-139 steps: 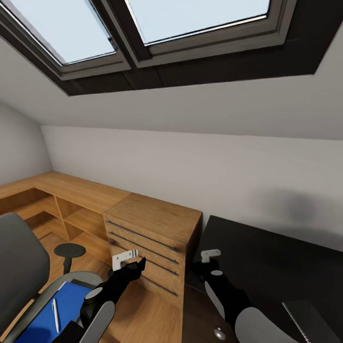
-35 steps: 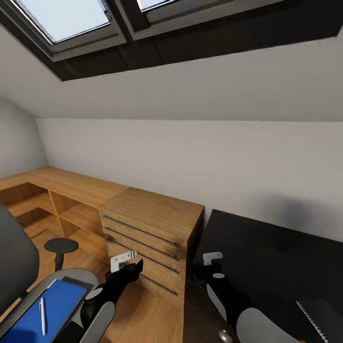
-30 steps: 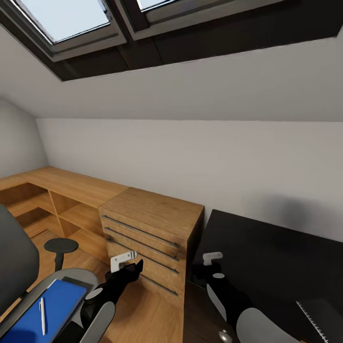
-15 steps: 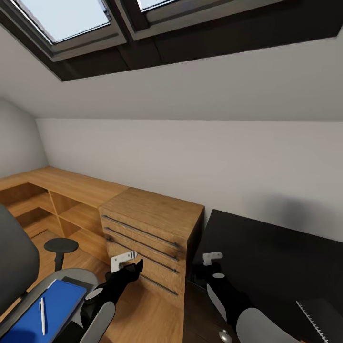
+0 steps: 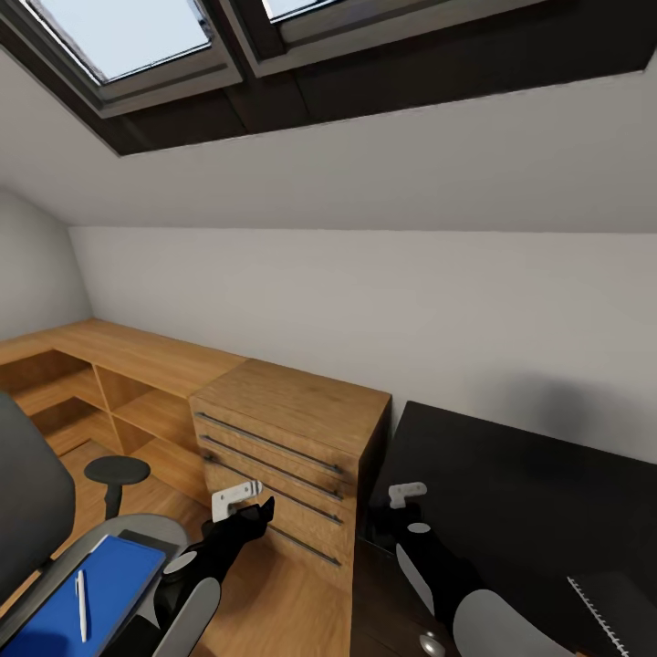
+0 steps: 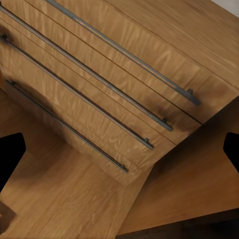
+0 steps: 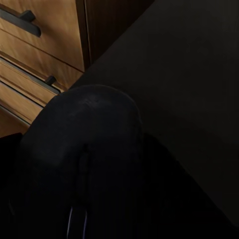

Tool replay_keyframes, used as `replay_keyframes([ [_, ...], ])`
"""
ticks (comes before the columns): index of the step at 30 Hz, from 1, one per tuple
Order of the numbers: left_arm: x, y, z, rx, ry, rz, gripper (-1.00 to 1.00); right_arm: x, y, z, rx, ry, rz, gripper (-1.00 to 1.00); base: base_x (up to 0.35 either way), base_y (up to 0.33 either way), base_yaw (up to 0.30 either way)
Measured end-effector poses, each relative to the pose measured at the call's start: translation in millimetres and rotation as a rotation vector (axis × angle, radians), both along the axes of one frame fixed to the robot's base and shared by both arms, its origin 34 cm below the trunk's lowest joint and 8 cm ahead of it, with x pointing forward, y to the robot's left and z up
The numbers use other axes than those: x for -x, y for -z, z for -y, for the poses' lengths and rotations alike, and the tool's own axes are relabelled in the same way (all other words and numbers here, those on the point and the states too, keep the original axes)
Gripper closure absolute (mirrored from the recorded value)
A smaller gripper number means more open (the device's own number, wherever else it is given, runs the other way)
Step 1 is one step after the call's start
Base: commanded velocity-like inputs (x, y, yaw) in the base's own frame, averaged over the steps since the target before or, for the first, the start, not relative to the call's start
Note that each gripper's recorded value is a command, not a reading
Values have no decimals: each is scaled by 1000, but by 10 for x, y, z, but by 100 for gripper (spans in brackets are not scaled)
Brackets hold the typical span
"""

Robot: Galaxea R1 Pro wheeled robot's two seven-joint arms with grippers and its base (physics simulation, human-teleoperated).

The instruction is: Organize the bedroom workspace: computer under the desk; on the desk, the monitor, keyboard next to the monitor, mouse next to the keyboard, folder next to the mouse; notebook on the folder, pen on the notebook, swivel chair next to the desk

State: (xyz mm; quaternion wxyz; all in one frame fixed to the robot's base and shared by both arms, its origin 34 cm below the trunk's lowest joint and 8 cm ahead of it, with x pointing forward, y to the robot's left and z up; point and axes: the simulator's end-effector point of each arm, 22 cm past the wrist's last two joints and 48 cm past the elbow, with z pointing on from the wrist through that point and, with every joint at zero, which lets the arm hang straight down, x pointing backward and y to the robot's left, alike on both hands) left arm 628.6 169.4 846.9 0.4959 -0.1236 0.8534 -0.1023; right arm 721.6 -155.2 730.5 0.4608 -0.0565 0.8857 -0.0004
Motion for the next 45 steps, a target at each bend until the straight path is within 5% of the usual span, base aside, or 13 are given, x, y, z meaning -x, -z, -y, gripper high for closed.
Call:
replay_keyframes([
  [24,-2,-118,-10,-2,-1,-4,-100,-10,-139,24,4,5,0,100,0,0,0],
  [28,-2,-182,-12,-3,-1,-4,-100,-342,-817,245,-5,42,124,100,0,0,0],
  [31,-2,-227,-13,-3,-2,-5,-100,-432,-1173,464,-15,83,137,100,-63,0,0],
  [36,-4,-301,-13,-3,-2,-6,-100,-249,-1507,612,-46,117,143,100,-267,0,0],
  [40,-3,-361,-12,-3,-1,-6,-100,87,-1802,604,-77,119,201,100,-330,0,0],
  [45,0,-437,-12,-3,-2,-6,-100,179,-1899,564,-88,115,195,100,-265,0,0],
])
